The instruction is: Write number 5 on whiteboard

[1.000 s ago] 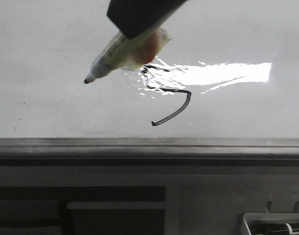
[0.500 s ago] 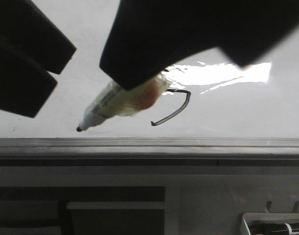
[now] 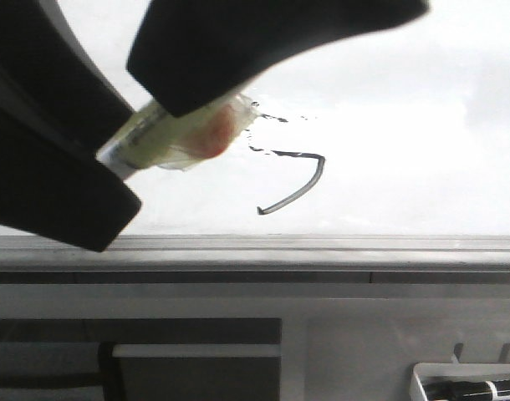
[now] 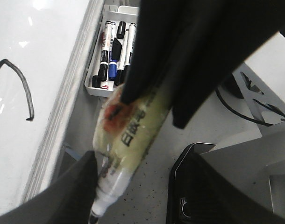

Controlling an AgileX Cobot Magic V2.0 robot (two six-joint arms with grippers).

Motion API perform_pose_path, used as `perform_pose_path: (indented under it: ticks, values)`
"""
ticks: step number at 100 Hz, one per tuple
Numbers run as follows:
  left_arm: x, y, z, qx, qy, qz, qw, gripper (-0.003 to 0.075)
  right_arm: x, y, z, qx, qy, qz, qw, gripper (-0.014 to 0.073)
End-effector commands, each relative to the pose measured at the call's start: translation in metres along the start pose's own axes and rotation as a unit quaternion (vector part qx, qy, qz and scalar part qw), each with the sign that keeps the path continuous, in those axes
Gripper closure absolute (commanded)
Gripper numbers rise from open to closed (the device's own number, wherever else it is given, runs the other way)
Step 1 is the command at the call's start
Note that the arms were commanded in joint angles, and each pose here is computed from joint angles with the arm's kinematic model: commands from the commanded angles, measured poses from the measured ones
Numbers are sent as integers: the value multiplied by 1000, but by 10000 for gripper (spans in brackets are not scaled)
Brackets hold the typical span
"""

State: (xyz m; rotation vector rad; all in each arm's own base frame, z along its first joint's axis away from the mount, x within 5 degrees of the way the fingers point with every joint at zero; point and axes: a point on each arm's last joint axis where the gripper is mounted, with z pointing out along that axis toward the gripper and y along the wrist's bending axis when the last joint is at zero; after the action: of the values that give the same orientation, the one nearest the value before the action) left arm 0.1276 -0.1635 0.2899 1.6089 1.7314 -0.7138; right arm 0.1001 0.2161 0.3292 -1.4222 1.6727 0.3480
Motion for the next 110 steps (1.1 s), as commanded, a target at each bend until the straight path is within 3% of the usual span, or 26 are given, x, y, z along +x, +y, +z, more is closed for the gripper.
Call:
perform_pose_path:
  ticks: [1,36,58,71,101,110]
  values:
    - [-15,2,-6,-20,-42,-9,999,354,-16,-5,-13,11,-63,-7,998,664]
    - [-19,8,-7,-47,-64,-26,997,382,-16,-5,-13,11,-64,-7,998,664]
    - [-19,9,-7,-52,-65,-26,996,631,-16,-5,-13,11,-65,-7,998,664]
    - [-19,9,-7,-52,-65,-26,996,741,-16,-5,-13,11,-65,-7,998,664]
    - [-19,9,-7,-52,-64,-25,996,741,-15,-5,-13,12,-62,-7,998,662]
    - [-19,9,-7,-52,-64,-25,996,741,-15,-5,-13,12,-62,-7,998,604]
